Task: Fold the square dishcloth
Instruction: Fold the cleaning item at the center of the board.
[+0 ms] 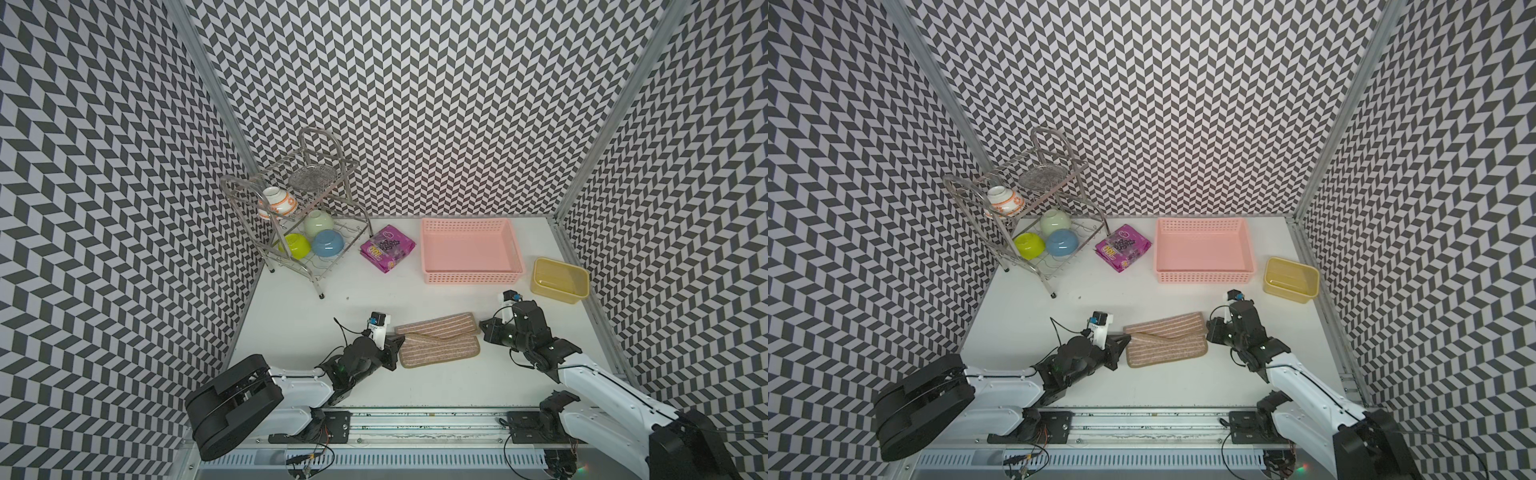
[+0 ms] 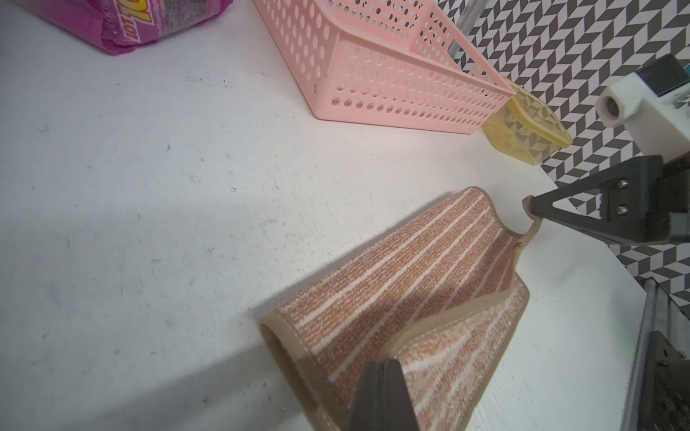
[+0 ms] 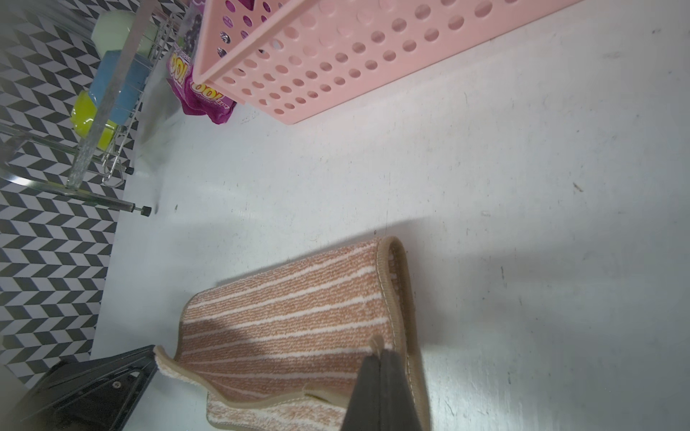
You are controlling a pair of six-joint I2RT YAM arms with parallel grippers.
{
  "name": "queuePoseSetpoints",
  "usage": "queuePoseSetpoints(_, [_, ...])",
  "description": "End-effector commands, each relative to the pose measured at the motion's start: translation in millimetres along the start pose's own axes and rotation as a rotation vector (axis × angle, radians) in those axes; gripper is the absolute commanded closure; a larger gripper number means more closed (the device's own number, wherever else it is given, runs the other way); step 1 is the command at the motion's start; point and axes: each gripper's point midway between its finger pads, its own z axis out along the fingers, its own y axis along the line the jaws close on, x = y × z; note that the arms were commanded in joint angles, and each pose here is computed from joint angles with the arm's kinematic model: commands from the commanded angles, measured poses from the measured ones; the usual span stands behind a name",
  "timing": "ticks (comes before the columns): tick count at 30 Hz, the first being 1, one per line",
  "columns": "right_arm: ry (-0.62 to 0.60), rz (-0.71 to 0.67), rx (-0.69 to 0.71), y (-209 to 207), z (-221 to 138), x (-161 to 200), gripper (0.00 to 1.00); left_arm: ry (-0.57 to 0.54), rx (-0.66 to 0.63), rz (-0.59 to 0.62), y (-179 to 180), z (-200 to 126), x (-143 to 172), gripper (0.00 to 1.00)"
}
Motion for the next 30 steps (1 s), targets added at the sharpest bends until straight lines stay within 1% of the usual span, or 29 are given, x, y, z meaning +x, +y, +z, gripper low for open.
queuePoseSetpoints(1, [0.005,-0.011,-0.017,2,-1,5,1.00,0.000,-0.023,-0.004,4,-4,3,1.00])
queuePoseSetpoints(12, [0.022,-0.025,-0.042,11,-4,13,1.00,-0.012,-0.023,0.001,3,-12,3,1.00])
queuePoseSetpoints(18, [0.046,-0.022,-0.033,8,0,21,1.00,0.013,-0.003,-0.007,-1,-10,11,1.00])
queuePoseSetpoints(24, [0.052,-0.014,-0.014,2,2,26,1.00,0.063,0.000,-0.014,-3,-9,25,1.00])
queuePoseSetpoints(25, [0.054,-0.013,-0.009,1,3,27,0.98,0.072,0.002,-0.015,-4,-9,28,1.00])
queuePoseSetpoints(27, [0.057,-0.012,-0.001,-1,4,28,0.91,0.092,0.002,-0.017,-4,-10,32,0.90])
queuePoseSetpoints(29, [0.056,-0.011,0.009,-3,4,29,0.85,0.109,0.010,-0.016,-7,-11,35,0.85])
queuePoseSetpoints(30, [0.056,-0.010,0.013,-4,4,29,0.84,0.120,0.007,-0.015,-7,-12,37,0.81])
